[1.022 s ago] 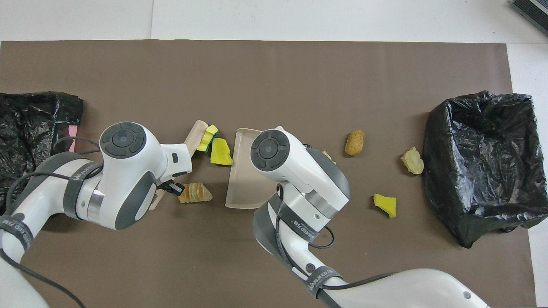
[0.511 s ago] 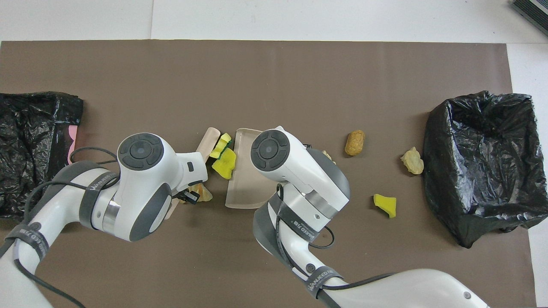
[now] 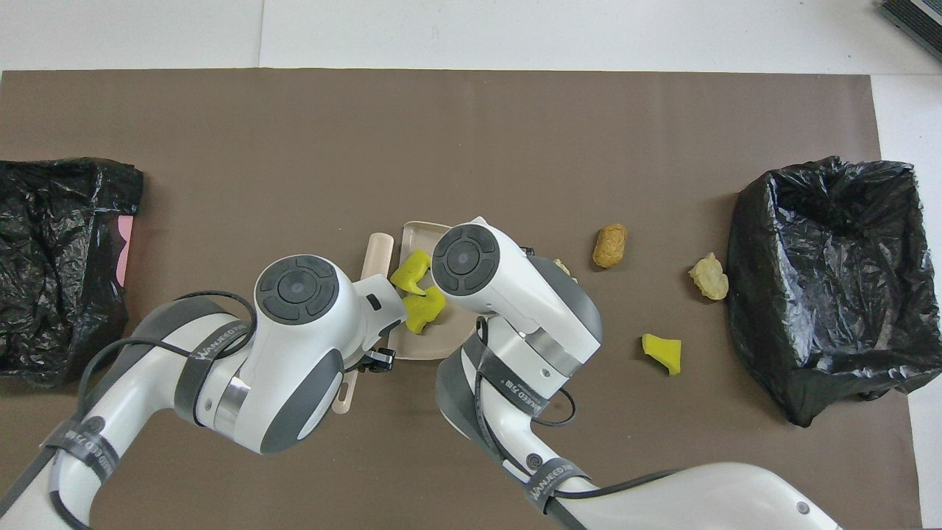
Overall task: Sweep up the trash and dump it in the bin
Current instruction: 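Sweep the scraps into the dustpan with the brush in the left gripper, then brush the remaining sponge and bread pieces into the dustpan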
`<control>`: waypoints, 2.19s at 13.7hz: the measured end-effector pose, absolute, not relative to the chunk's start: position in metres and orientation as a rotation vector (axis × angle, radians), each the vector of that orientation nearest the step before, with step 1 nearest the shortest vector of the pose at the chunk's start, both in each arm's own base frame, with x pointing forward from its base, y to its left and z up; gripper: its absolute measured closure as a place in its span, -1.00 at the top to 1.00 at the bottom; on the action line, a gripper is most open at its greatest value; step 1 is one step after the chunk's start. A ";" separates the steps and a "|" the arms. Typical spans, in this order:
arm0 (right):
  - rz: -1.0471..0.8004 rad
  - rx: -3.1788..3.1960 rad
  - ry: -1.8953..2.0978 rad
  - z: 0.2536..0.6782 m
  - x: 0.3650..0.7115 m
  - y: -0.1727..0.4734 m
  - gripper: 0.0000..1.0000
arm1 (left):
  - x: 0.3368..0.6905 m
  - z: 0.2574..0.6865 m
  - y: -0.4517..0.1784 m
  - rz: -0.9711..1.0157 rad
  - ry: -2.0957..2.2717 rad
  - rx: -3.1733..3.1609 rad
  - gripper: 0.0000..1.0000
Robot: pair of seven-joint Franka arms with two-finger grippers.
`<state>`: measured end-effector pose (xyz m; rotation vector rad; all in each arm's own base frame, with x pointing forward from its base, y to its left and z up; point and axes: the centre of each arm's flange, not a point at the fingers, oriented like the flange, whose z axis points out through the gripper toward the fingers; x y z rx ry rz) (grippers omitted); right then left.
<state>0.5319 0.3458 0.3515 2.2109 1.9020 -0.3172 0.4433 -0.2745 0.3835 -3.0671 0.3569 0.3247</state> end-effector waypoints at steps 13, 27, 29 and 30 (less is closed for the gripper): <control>-0.311 2.034 2.117 0.344 0.521 0.344 -0.37 | 0.413 0.419 -0.172 0.502 -0.468 -2.958 -0.48; -0.325 2.032 2.112 0.340 0.509 0.348 -0.37 | 0.402 0.374 -0.274 0.253 0.039 -3.225 -0.48; -0.327 2.033 2.111 0.340 0.508 0.348 -0.37 | 0.393 0.377 -0.290 0.255 0.110 -3.238 -0.48; -0.327 2.033 2.111 0.340 0.508 0.348 -0.37 | 0.388 0.379 -0.298 0.258 0.142 -3.246 -0.48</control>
